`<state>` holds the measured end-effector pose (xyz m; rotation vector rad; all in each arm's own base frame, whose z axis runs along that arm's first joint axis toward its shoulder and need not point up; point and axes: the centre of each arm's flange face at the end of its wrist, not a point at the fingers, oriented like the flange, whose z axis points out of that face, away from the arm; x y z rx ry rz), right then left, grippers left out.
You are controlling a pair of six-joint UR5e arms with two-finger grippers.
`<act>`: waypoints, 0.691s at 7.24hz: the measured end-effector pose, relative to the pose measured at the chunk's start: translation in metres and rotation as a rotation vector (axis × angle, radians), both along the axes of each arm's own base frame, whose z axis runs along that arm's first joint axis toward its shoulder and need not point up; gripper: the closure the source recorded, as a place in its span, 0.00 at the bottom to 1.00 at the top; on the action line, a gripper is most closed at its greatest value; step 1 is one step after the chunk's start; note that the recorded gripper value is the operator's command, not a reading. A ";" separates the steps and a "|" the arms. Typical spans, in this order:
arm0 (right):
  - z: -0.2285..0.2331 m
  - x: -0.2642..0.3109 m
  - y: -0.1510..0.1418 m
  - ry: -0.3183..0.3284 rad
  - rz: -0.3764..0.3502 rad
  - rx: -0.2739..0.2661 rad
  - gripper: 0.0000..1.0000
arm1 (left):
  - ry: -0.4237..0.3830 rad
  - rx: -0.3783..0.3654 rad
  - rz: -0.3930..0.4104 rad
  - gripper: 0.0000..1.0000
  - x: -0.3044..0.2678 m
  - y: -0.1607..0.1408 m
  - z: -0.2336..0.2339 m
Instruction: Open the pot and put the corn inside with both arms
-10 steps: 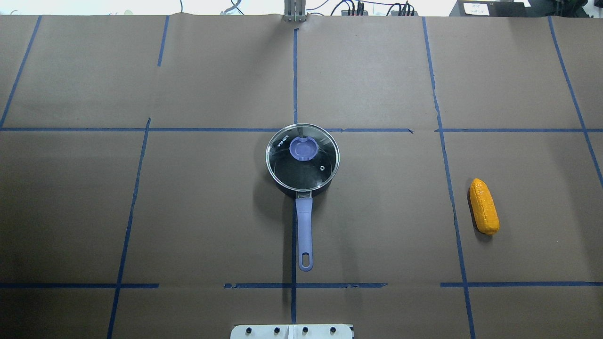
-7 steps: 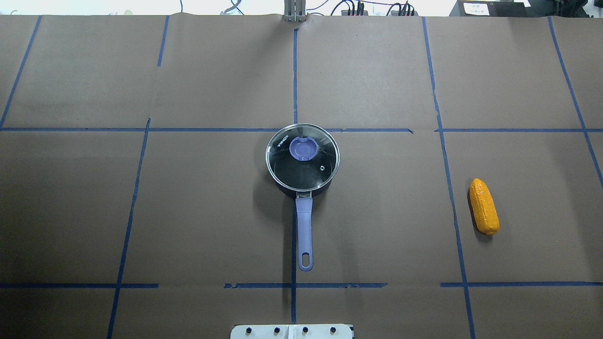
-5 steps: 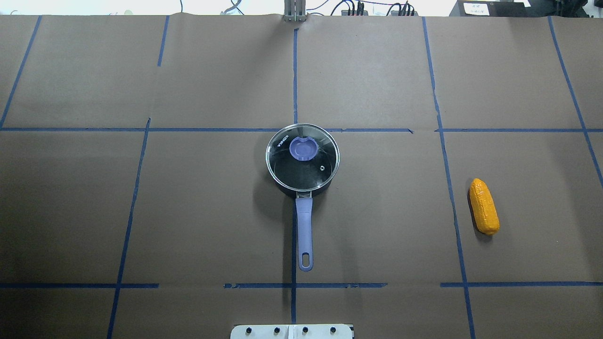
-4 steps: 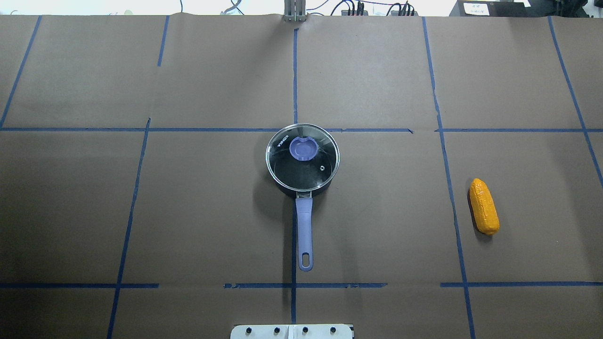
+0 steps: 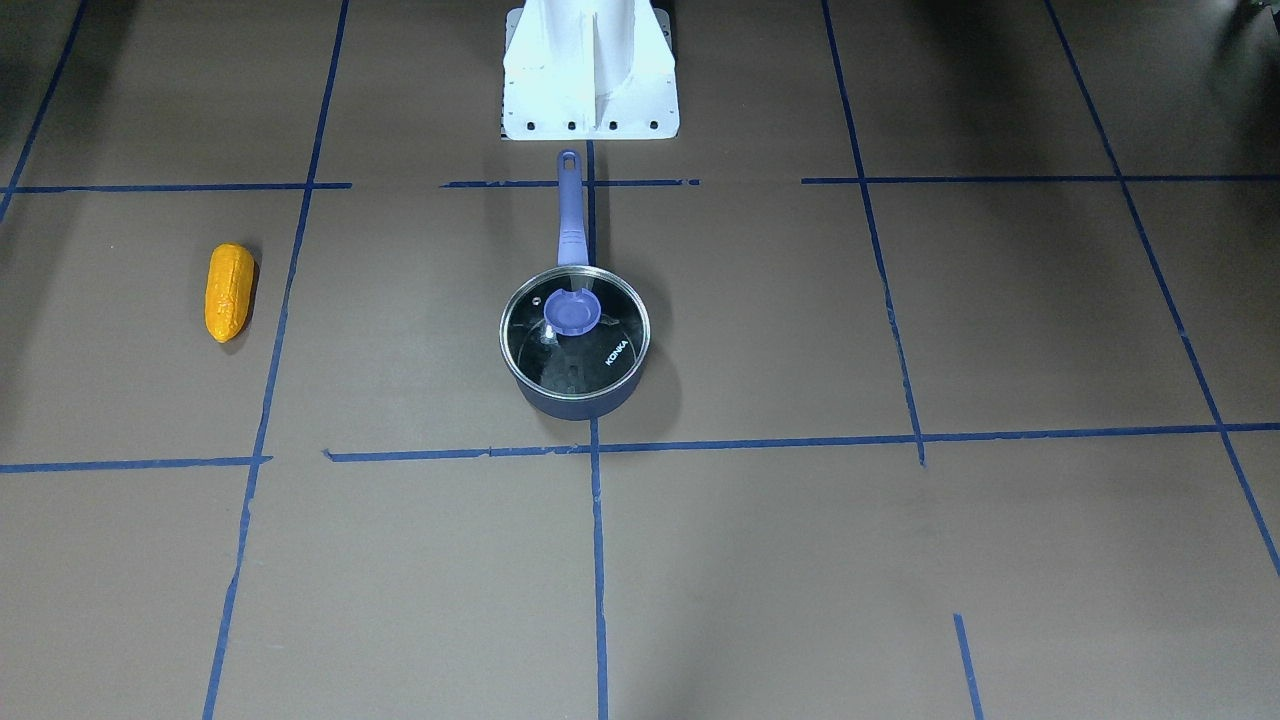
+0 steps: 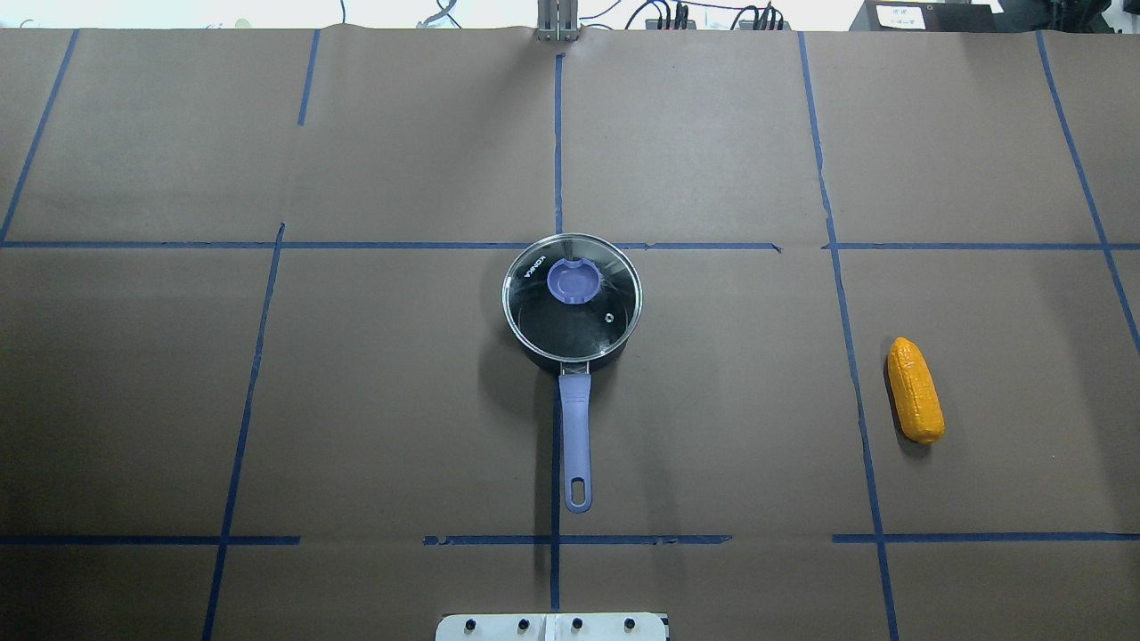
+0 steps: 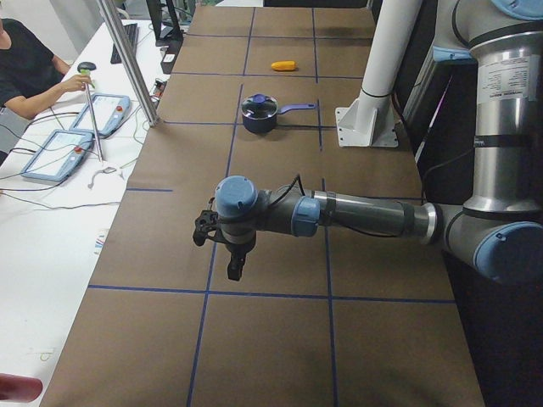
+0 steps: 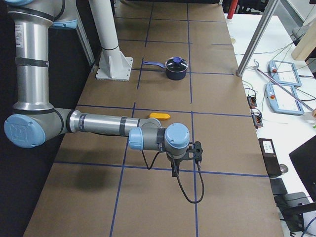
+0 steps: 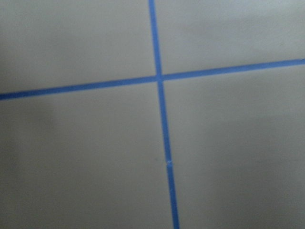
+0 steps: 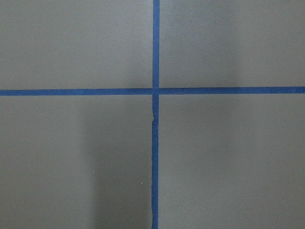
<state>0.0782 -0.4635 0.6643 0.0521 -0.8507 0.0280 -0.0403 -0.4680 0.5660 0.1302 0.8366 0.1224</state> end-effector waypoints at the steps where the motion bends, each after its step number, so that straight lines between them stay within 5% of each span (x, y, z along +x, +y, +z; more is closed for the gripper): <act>1: 0.002 0.000 0.000 0.000 -0.001 -0.004 0.00 | 0.002 0.004 0.019 0.00 0.020 -0.003 -0.050; 5: -0.001 -0.002 -0.005 -0.003 0.048 -0.058 0.00 | 0.083 -0.033 0.122 0.00 0.214 0.004 -0.265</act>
